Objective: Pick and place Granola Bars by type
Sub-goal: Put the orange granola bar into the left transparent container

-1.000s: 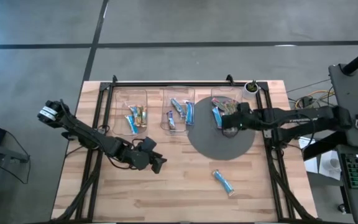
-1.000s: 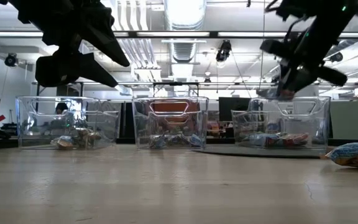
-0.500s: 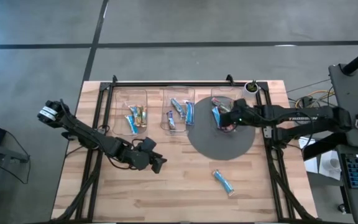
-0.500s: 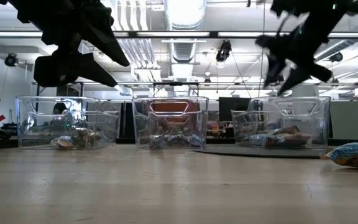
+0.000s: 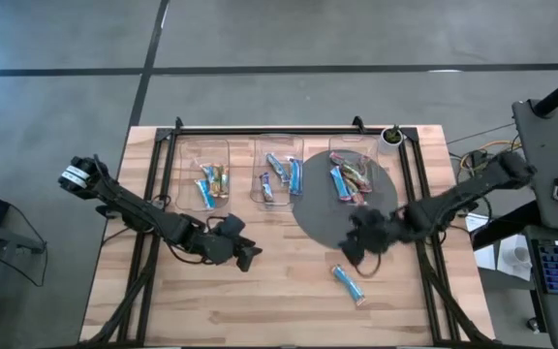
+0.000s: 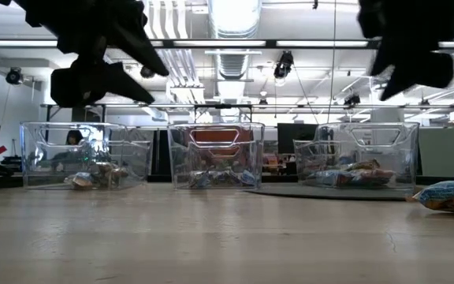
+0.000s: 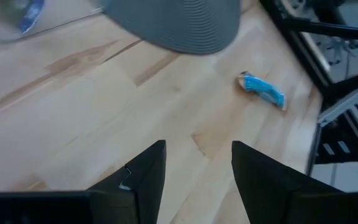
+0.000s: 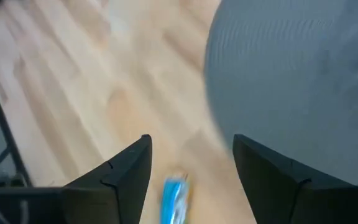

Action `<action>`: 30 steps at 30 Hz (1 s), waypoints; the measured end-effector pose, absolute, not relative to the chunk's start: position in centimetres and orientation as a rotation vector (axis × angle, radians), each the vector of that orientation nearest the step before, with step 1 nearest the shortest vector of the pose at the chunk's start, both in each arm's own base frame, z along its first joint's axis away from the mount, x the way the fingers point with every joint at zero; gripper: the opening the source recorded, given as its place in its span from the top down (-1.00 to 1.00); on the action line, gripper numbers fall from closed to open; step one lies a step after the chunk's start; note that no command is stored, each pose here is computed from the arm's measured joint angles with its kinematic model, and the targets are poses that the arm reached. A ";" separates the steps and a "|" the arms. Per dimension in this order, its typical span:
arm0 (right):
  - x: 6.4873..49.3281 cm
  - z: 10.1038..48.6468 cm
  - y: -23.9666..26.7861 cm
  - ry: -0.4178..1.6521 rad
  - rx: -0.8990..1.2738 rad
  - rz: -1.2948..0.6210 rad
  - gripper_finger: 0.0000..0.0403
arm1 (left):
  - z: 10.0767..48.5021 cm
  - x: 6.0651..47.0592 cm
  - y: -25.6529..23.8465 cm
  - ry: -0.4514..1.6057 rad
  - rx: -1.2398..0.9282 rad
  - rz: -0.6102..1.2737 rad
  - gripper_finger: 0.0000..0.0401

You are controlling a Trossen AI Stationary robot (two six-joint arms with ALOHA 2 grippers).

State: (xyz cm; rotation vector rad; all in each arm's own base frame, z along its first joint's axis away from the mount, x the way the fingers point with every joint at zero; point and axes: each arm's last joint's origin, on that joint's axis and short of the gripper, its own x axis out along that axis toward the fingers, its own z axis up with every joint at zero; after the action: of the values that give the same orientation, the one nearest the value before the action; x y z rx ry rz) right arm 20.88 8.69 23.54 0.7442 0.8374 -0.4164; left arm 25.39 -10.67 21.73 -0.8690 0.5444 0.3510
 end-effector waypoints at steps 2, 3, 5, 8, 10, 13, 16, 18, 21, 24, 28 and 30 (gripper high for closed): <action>20.7 22.7 10.3 0.877 0.768 -0.418 -0.07 | 22.0 25.6 -10.7 0.526 -0.856 0.323 0.18; 20.5 22.3 11.0 0.896 0.779 -0.420 -0.07 | 22.1 25.8 -10.6 0.519 -0.836 0.294 0.18; 20.2 21.6 12.4 0.926 0.803 -0.427 -0.06 | 22.5 26.2 -10.3 0.513 -0.776 0.226 0.18; 19.4 20.7 14.4 0.962 0.837 -0.441 -0.07 | 22.7 27.1 -9.7 0.514 -0.686 0.136 0.18; 18.6 20.2 15.4 0.984 0.859 -0.454 -0.07 | 23.1 27.9 -9.3 0.514 -0.628 0.095 0.18; 17.2 19.7 16.6 1.019 0.886 -0.511 -0.07 | 23.7 29.5 -8.7 0.511 -0.592 0.069 0.18; 15.5 19.4 17.4 1.052 0.893 -0.584 -0.07 | 23.9 32.0 -8.6 0.523 -0.523 0.018 0.18; 14.7 19.3 17.9 1.062 0.902 -0.620 -0.07 | 23.8 33.7 -8.9 0.539 -0.440 -0.034 0.18; 13.7 19.2 18.2 1.068 0.913 -0.661 -0.07 | 23.4 36.8 -9.9 0.552 -0.301 -0.139 0.18; 13.0 19.3 18.5 1.072 0.921 -0.665 -0.07 | 23.2 39.9 -10.3 0.564 -0.233 -0.242 0.18; 12.5 19.3 18.9 1.089 0.913 -0.644 -0.07 | 23.7 43.0 -9.4 0.572 -0.198 -0.339 0.18; 12.2 19.3 19.0 1.092 0.912 -0.637 -0.07 | 23.5 44.4 -9.1 0.583 -0.187 -0.378 0.18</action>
State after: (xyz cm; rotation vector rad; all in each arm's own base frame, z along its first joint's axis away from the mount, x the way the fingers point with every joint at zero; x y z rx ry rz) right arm 12.25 19.05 19.32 0.9122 1.0923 -0.6365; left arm 44.42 -9.10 23.50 -0.1869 0.5829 -0.3780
